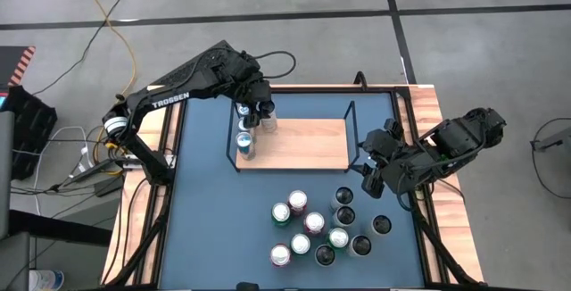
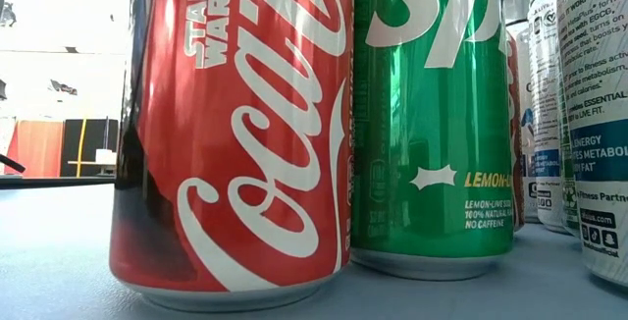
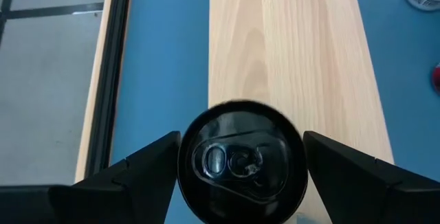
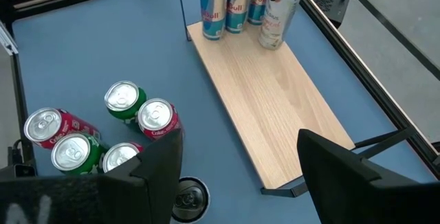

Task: Place canned beverage on shelf
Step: Put the top white and orange soda can on the shelf, then put the bottom white and orange soda can on the shelf aligned with the other white and orange soda can

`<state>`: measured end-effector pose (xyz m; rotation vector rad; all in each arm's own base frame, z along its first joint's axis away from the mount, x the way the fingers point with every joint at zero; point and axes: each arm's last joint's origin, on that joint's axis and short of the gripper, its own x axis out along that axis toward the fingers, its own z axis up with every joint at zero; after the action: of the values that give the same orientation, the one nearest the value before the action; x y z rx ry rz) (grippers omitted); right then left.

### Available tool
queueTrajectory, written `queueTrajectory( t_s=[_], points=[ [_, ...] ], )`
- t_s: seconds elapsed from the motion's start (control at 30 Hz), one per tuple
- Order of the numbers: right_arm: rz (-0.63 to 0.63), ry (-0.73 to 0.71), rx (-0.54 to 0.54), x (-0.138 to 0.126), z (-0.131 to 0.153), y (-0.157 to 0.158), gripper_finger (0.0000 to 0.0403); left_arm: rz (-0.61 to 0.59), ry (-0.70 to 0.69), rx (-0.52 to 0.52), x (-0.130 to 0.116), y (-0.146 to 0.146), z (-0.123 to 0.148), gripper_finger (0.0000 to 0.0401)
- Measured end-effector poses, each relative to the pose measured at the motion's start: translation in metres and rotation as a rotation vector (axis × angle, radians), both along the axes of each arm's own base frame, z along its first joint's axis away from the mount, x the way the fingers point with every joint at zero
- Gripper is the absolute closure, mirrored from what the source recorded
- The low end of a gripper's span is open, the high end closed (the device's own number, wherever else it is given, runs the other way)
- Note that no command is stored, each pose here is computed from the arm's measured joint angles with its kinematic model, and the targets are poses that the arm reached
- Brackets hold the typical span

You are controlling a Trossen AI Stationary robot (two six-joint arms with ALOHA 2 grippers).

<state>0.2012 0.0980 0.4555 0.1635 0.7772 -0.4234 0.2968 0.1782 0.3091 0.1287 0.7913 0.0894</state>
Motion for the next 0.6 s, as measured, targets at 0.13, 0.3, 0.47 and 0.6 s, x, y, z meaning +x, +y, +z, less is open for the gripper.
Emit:
queueTrajectory(
  t_s=[0.13, 0.3, 0.47, 0.6],
  points=[
    [0.011, 0.005, -0.010, 0.000, 0.000, 0.000, 0.0132, -0.001, -0.013, 0.007, 0.001, 0.000, 0.005, 0.0112],
    [0.013, 0.006, -0.011, 0.000, 0.000, 0.000, 0.0132, -0.002, -0.020, 0.014, 0.001, 0.001, 0.012, 0.0112],
    [0.016, 0.007, -0.014, 0.000, 0.000, 0.000, 0.0132, 0.001, -0.036, 0.023, 0.001, 0.001, 0.020, 0.0112],
    [0.016, 0.007, -0.014, 0.000, 0.000, 0.000, 0.0132, 0.012, -0.038, 0.025, 0.000, 0.000, 0.033, 0.0112]
  ],
)
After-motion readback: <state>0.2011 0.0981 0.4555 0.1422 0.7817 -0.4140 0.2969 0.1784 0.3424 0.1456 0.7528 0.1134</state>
